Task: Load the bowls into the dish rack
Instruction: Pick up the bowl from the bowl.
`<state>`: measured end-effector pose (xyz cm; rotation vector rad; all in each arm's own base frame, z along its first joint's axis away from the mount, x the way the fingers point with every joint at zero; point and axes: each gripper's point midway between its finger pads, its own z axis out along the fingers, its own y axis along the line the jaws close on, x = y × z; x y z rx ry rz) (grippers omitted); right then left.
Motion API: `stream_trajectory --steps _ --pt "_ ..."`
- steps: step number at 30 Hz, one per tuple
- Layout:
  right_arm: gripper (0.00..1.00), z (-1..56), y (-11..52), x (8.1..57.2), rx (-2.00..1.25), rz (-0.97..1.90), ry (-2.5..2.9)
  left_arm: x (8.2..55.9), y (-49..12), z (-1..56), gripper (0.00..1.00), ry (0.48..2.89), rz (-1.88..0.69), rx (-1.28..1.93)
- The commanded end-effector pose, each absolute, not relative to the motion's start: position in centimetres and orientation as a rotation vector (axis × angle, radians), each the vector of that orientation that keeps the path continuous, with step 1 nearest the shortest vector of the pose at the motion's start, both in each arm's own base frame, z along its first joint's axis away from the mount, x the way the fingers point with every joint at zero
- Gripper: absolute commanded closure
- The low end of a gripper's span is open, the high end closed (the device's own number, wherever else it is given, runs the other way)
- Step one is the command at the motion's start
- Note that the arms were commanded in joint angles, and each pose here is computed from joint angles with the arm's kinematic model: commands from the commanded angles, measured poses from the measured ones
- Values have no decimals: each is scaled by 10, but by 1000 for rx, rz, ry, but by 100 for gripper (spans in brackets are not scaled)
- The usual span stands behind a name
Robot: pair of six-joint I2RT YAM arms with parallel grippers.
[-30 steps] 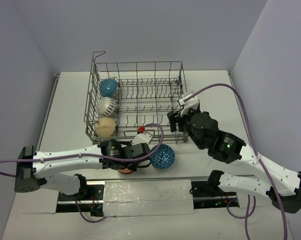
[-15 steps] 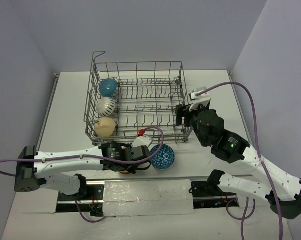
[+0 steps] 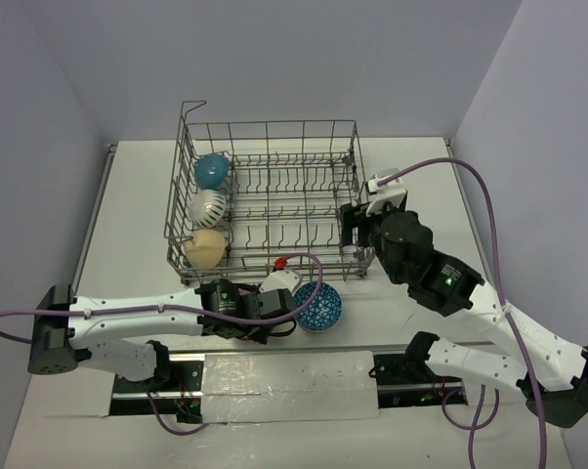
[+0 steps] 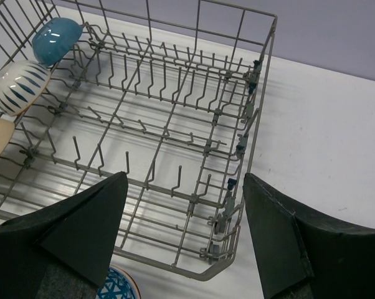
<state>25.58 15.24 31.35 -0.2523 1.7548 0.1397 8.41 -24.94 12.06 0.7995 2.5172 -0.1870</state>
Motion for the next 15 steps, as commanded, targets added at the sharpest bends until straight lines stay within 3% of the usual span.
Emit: stream_trajectory --steps 1,15 --pt "18 323 154 258 -213 170 1731 79 -258 118 66 2514 -209 831" --pt "18 322 156 258 -226 179 1734 79 -252 106 66 2532 -134 843"
